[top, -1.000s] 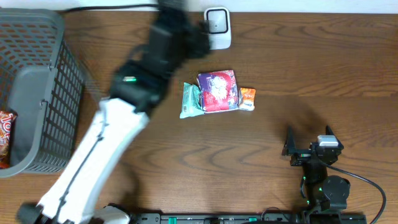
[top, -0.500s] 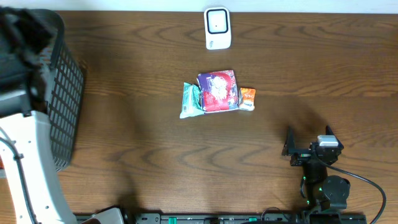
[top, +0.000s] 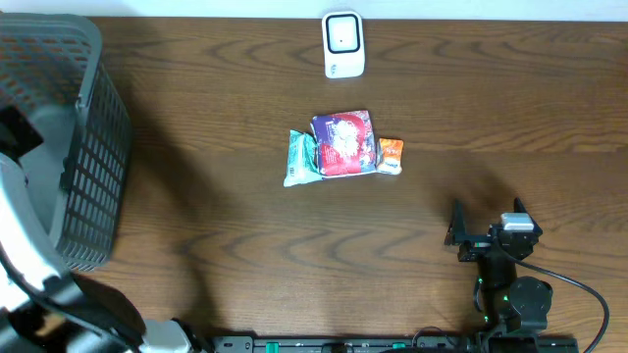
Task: Scan the item barcode
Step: 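Reach the left gripper into the basket and grasp the red-orange snack bar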
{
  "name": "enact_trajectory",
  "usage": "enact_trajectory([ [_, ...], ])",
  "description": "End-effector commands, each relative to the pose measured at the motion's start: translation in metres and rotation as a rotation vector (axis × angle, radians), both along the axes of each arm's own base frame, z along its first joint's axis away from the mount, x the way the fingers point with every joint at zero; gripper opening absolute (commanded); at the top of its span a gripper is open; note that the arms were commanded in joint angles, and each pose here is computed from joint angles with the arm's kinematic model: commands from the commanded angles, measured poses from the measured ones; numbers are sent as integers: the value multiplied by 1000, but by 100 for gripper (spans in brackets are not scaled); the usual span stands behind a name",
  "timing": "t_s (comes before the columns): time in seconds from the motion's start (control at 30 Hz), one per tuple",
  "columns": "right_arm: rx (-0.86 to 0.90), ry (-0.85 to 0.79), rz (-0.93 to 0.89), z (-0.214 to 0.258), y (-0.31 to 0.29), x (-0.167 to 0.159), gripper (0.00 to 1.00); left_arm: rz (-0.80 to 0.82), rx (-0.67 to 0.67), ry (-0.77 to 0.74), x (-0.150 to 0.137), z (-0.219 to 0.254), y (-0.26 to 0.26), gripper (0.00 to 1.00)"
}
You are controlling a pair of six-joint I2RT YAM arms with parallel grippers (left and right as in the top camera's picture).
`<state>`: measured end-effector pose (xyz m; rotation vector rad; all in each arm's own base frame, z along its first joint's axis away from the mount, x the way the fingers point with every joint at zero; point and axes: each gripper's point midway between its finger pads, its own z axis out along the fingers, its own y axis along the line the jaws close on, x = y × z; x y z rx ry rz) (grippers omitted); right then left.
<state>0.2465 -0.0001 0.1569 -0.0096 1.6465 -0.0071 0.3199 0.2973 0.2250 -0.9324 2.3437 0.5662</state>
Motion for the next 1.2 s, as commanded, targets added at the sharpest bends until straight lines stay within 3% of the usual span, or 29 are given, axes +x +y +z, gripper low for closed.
enact_trajectory([
  [0.0, 7, -2, 8, 0, 2, 0, 99, 42, 2, 74, -16, -20, 27, 80],
  [0.4, 7, -1, 8, 0, 2, 0, 99, -108, -34, 307, -27, -93, 44, 80],
  [0.7, 7, -2, 8, 0, 2, 0, 99, -169, 53, 503, -47, -128, 58, 79],
  [1.03, 7, -1, 8, 0, 2, 0, 99, -220, -62, 443, -51, -165, 59, 79],
  [1.17, 7, -2, 8, 0, 2, 0, 99, -216, -118, 437, -59, -181, 60, 70],
])
